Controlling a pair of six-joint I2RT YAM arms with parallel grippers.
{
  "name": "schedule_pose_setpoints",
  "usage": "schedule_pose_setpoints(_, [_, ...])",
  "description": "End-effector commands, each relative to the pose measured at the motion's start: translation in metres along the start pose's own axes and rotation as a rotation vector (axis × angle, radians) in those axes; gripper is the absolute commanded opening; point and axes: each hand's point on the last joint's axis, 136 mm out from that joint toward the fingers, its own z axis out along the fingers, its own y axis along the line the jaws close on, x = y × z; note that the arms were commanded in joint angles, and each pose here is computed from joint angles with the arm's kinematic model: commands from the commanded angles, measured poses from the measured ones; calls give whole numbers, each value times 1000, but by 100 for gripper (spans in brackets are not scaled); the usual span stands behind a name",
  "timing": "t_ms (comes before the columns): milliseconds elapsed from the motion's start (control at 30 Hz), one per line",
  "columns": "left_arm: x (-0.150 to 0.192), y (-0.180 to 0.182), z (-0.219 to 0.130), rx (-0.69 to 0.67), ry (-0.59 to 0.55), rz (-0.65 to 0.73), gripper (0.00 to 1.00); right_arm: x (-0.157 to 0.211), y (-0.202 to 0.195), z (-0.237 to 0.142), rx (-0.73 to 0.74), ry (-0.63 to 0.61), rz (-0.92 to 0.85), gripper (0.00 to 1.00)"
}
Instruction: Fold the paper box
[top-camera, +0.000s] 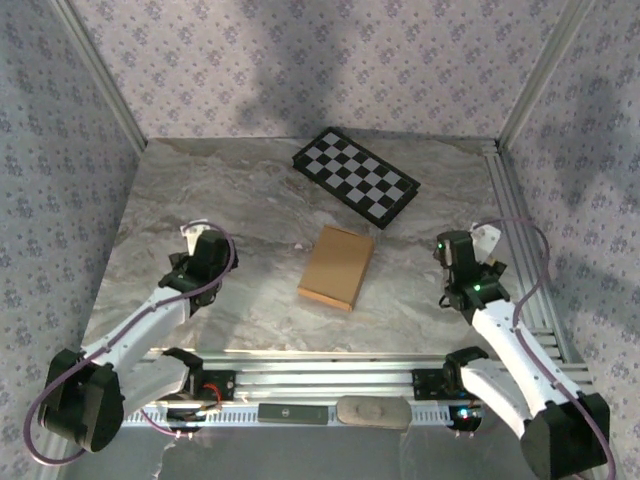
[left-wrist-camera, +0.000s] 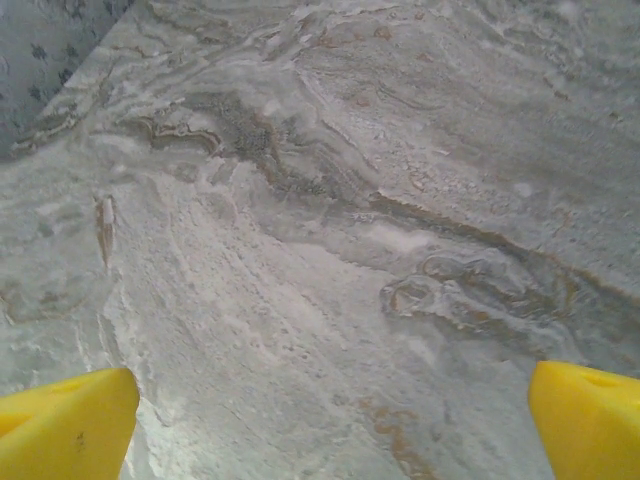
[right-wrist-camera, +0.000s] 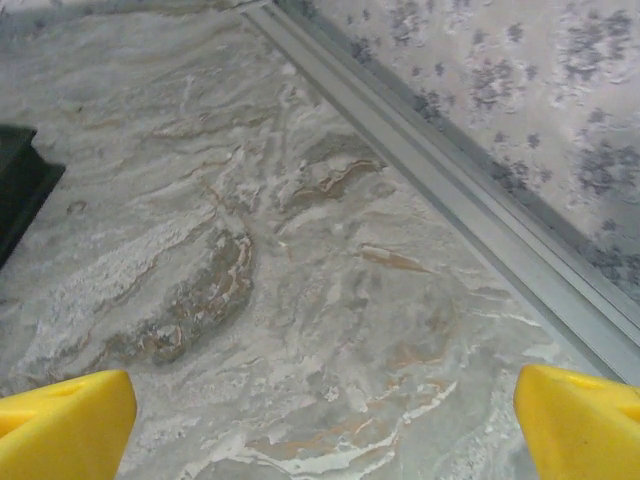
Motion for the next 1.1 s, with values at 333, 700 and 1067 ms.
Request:
schedule_pose_setpoints(333, [-45,-5,23,53,-309,137,100,5,41,55,-312,-248,-183,99])
schedule_pose_setpoints(700, [-43,-4,80,104,-341,140,100,9,65,100,-366,-214,-203,99])
schedule_pose_setpoints(1067, [-33,28,110,80,-264,-33,100,13,74,112,-337,-180,-252,99])
